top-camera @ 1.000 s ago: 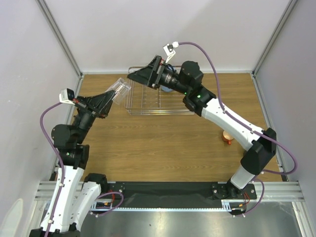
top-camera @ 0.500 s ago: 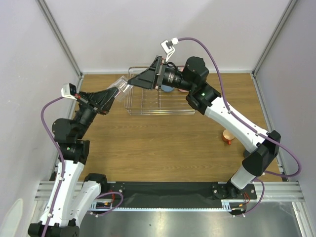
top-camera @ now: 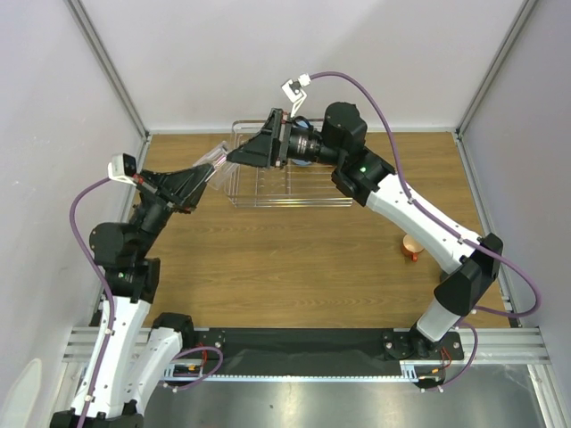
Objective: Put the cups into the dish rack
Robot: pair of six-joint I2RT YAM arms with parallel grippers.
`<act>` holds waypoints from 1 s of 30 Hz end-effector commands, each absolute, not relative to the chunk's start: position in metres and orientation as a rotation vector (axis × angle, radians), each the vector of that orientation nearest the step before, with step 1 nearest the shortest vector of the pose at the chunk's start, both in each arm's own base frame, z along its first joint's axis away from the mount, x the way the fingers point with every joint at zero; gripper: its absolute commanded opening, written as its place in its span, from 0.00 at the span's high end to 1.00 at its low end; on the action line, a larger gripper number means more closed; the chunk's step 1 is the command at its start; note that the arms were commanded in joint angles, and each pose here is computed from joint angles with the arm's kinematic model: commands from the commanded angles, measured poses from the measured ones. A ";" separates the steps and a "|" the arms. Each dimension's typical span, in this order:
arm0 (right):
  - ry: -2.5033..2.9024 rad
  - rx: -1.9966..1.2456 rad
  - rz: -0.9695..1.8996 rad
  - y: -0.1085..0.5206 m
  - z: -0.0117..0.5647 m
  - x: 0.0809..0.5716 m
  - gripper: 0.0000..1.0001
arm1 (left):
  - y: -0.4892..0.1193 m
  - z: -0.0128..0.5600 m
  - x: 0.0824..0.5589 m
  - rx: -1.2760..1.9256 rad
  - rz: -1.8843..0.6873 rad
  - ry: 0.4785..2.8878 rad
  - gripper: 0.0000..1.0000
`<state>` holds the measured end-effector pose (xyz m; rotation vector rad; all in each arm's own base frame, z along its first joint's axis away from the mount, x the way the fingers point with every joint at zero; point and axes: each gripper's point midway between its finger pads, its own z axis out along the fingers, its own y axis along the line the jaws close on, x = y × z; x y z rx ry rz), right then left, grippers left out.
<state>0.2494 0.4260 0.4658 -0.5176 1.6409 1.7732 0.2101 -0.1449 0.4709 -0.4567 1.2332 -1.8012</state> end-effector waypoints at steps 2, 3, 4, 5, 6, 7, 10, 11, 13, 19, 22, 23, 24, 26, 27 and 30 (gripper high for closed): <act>1.590 -0.536 1.734 0.419 0.481 0.250 0.03 | -0.149 0.481 0.196 -0.369 -1.817 1.213 1.00; 1.595 -0.552 1.773 0.420 0.482 0.245 0.04 | -0.149 0.482 0.195 -0.366 -1.817 1.210 1.00; 1.599 -0.568 1.793 0.424 0.479 0.243 0.05 | -0.149 0.481 0.196 -0.369 -1.816 1.212 1.00; 1.573 -0.591 1.812 0.425 0.483 0.238 0.05 | -0.150 0.480 0.196 -0.372 -1.819 1.215 1.00; 1.568 -0.601 1.834 0.429 0.484 0.233 0.05 | -0.150 0.481 0.197 -0.371 -1.820 1.214 1.00; 1.564 -0.607 1.850 0.430 0.486 0.231 0.05 | -0.150 0.481 0.196 -0.367 -1.822 1.214 1.00; 1.554 -0.629 1.898 0.436 0.488 0.227 0.08 | -0.152 0.480 0.195 -0.365 -1.828 1.221 1.00; 1.544 -0.638 1.905 0.437 0.490 0.226 0.10 | -0.152 0.479 0.195 -0.367 -1.830 1.223 1.00; 1.546 -0.620 1.921 0.438 0.492 0.227 0.12 | -0.152 0.479 0.195 -0.377 -1.829 1.219 1.00; 1.520 -0.595 1.927 0.440 0.497 0.226 0.23 | -0.153 0.477 0.195 -0.377 -1.837 1.219 1.00; 1.527 -0.601 1.930 0.440 0.496 0.225 0.42 | -0.154 0.475 0.195 -0.380 -1.839 1.228 1.00; 1.533 -0.620 1.936 0.439 0.494 0.222 0.50 | -0.153 0.473 0.196 -0.391 -1.838 1.232 1.00; 1.544 -0.625 1.943 0.440 0.492 0.221 0.59 | -0.153 0.473 0.197 -0.395 -1.837 1.234 1.00; 1.548 -0.647 1.962 0.439 0.489 0.217 0.89 | -0.154 0.471 0.199 -0.403 -1.839 1.240 1.00; 1.551 -0.652 1.960 0.440 0.486 0.217 0.98 | -0.154 0.471 0.199 -0.404 -1.840 1.240 1.00; 1.573 -0.645 1.883 0.442 0.477 0.225 1.00 | -0.153 0.469 0.202 -0.415 -1.822 1.254 0.70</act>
